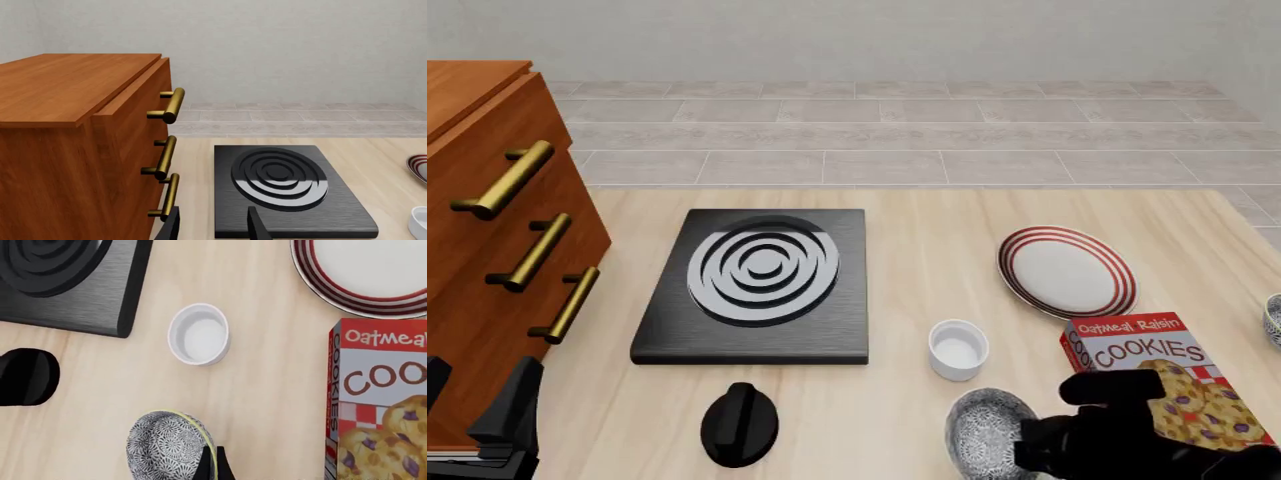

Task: Pick the akita bowl next to the ramekin and place it on the plate.

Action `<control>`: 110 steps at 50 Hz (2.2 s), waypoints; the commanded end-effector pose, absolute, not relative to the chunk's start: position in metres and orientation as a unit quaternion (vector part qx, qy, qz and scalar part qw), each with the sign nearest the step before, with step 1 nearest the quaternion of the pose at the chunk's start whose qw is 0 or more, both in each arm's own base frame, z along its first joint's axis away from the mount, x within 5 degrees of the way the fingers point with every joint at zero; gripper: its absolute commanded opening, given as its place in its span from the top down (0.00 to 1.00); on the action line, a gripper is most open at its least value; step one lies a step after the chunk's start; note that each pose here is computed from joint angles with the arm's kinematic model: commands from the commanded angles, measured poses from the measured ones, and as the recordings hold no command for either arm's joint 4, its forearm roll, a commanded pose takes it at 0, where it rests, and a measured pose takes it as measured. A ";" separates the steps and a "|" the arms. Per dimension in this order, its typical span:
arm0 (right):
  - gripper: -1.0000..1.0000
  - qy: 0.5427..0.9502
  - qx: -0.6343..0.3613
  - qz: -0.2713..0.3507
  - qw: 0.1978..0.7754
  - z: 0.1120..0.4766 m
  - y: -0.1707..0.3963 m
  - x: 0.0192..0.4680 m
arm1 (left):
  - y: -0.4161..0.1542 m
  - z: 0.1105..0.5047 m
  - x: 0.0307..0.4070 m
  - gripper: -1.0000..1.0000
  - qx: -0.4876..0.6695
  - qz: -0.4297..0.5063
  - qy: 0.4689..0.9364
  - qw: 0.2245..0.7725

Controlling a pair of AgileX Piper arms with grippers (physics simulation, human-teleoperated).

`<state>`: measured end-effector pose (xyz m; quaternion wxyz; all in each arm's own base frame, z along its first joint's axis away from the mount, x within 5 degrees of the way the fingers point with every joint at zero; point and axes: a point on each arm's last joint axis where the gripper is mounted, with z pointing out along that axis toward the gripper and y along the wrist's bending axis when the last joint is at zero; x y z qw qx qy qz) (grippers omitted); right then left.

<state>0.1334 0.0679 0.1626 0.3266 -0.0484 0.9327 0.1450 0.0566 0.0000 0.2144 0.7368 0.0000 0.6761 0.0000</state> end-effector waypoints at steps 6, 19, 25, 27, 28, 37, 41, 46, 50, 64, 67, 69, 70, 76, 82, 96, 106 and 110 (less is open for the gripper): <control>1.00 0.926 -0.040 0.159 0.339 0.178 0.068 0.130 | 0.000 0.214 0.057 0.00 0.000 0.000 0.676 0.737; 1.00 0.923 -0.041 0.163 0.346 0.189 0.069 0.130 | 0.000 0.214 0.057 0.00 0.000 0.000 0.676 0.737; 1.00 0.922 -0.043 0.166 0.348 0.193 0.069 0.129 | 0.000 0.214 0.057 0.00 0.000 0.000 0.676 0.737; 1.00 0.921 -0.043 0.166 0.350 0.196 0.069 0.130 | 0.000 0.214 0.057 0.00 0.000 0.000 0.676 0.737; 1.00 0.921 -0.043 0.167 0.351 0.196 0.069 0.130 | 0.000 0.214 0.057 0.00 0.000 0.000 0.676 0.737; 1.00 0.917 -0.037 0.173 0.358 0.205 0.069 0.130 | 0.000 0.214 0.057 0.00 0.000 0.000 0.676 0.737; 1.00 0.914 -0.028 0.177 0.363 0.209 0.068 0.129 | 0.000 0.214 0.057 0.00 0.000 0.000 0.676 0.737; 1.00 0.912 -0.017 0.180 0.368 0.213 0.066 0.129 | 0.000 0.214 0.057 0.00 0.000 0.000 0.676 0.737; 1.00 0.911 -0.008 0.182 0.371 0.216 0.065 0.130 | 0.000 0.214 0.057 0.00 0.000 0.000 0.676 0.737; 1.00 0.907 0.027 0.178 0.380 0.217 0.059 0.136 | 0.000 0.214 0.057 0.00 0.000 0.000 0.676 0.737; 1.00 0.906 0.035 0.175 0.382 0.218 0.057 0.138 | 0.000 0.214 0.057 0.00 0.000 0.000 0.676 0.737; 1.00 0.905 0.047 0.173 0.385 0.219 0.055 0.140 | 0.000 0.214 0.057 0.00 0.000 0.000 0.676 0.737; 1.00 0.905 0.047 0.173 0.387 0.220 0.055 0.141 | 0.000 0.214 0.057 0.00 0.000 0.000 0.676 0.737; 1.00 0.902 0.062 0.171 0.392 0.223 0.052 0.145 | 0.000 0.214 0.057 0.00 0.000 0.000 0.676 0.737; 1.00 0.898 0.075 0.170 0.398 0.225 0.050 0.150 | 0.000 0.214 0.057 0.00 0.000 0.000 0.676 0.737; 1.00 0.890 0.108 0.163 0.412 0.229 0.043 0.164 | 0.000 0.214 0.057 0.00 0.000 0.000 0.676 0.737; 1.00 0.883 0.124 0.151 0.427 0.240 0.036 0.180 | 0.000 0.214 0.057 0.00 0.000 0.000 0.676 0.737; 1.00 0.880 0.130 0.148 0.431 0.244 0.034 0.184 | 0.000 0.214 0.057 0.00 0.000 0.000 0.676 0.737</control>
